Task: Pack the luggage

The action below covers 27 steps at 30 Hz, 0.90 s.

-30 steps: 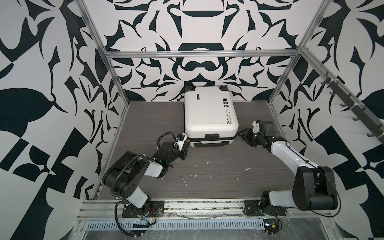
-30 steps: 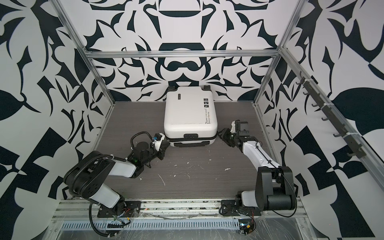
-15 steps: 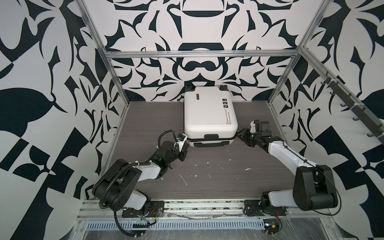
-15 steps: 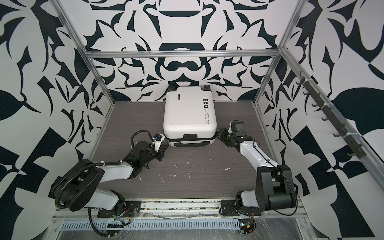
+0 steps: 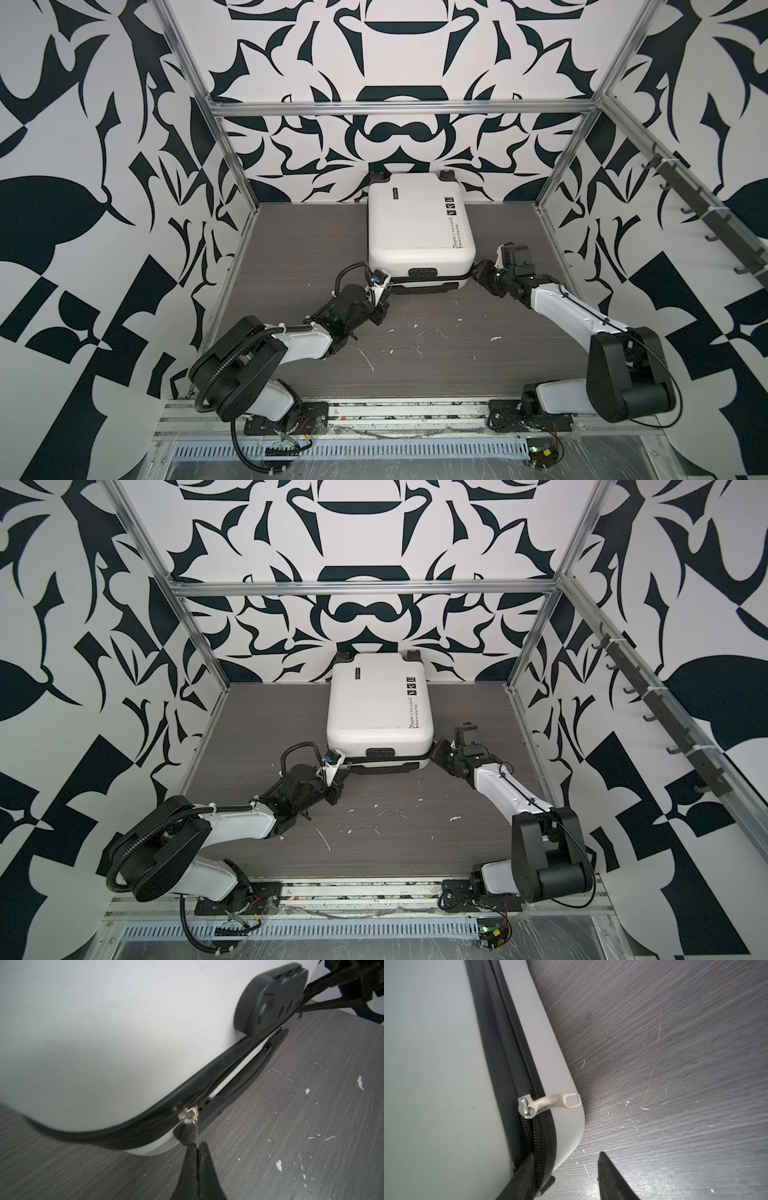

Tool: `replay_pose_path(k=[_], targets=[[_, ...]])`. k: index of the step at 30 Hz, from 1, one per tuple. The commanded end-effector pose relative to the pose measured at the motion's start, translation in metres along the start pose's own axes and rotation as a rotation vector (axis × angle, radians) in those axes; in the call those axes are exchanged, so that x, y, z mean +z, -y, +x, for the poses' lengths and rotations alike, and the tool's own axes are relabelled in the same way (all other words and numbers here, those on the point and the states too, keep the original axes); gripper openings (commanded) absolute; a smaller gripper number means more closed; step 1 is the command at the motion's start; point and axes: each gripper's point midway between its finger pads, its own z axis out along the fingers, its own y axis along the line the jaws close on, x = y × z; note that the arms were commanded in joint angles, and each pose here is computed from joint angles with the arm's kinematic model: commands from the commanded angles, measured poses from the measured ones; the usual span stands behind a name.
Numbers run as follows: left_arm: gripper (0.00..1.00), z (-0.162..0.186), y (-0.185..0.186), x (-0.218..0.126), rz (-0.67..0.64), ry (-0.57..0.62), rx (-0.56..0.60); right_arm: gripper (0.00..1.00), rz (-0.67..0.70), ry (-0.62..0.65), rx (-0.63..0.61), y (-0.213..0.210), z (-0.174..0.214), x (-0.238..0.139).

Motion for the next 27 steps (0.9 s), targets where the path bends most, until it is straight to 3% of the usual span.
replay_pose_path(k=[1, 14, 24, 25, 27], targets=[[0.00, -0.034, 0.069, 0.001, 0.237, 0.102, 0.071, 0.50, -0.161, -0.092, -0.066, -0.043, 0.028, 0.004], [0.00, -0.052, 0.146, 0.030, 0.338, 0.130, 0.122, 0.50, -0.170, -0.103, -0.068, -0.045, 0.040, 0.006], [0.01, -0.058, 0.162, 0.042, 0.329, 0.159, 0.100, 0.50, -0.162, -0.102, -0.079, -0.042, 0.046, 0.004], [0.08, -0.057, 0.160, 0.041, 0.321, 0.159, 0.099, 0.50, -0.155, -0.100, -0.085, -0.041, 0.046, 0.003], [0.40, -0.056, 0.154, 0.037, 0.296, 0.165, 0.094, 0.51, -0.145, -0.092, -0.103, -0.041, 0.044, -0.001]])
